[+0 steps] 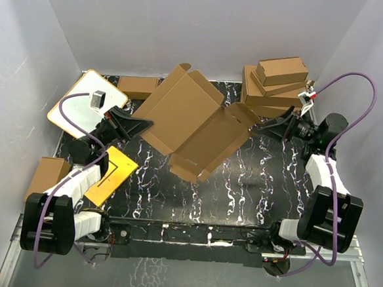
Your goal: Fold the paper box
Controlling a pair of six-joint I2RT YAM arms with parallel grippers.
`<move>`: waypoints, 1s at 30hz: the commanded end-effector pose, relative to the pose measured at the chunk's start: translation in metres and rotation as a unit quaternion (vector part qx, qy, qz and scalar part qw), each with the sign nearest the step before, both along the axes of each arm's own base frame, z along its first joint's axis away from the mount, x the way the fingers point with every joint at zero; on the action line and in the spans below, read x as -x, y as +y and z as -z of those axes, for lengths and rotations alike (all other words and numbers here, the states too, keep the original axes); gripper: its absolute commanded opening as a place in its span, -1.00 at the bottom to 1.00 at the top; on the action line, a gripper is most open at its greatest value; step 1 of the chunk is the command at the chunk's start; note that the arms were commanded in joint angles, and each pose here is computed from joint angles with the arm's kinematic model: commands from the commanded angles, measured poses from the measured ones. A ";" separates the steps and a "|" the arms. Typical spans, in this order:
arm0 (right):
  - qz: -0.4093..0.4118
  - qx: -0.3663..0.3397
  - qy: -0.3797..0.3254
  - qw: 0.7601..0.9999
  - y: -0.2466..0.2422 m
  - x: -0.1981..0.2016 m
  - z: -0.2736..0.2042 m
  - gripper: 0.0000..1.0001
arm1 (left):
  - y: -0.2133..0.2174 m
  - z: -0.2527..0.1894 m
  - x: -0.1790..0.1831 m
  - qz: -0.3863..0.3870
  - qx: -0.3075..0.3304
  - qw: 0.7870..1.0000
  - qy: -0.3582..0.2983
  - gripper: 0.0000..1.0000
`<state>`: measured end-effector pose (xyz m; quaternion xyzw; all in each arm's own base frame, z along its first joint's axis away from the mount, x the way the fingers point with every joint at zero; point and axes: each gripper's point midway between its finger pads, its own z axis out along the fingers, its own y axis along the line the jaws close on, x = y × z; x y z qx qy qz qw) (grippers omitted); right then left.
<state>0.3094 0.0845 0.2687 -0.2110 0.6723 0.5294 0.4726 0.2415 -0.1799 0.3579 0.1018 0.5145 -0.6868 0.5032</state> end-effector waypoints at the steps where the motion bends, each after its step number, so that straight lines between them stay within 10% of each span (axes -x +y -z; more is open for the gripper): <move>1: 0.031 -0.037 0.008 0.999 -0.004 -0.004 -0.027 0.64 | 0.005 -0.014 0.011 -0.012 0.019 0.999 -0.047 -1.00; 30: -0.036 -0.047 0.015 0.998 0.036 0.012 -0.013 0.20 | 0.008 -0.026 0.017 0.002 0.054 0.997 -0.052 -1.00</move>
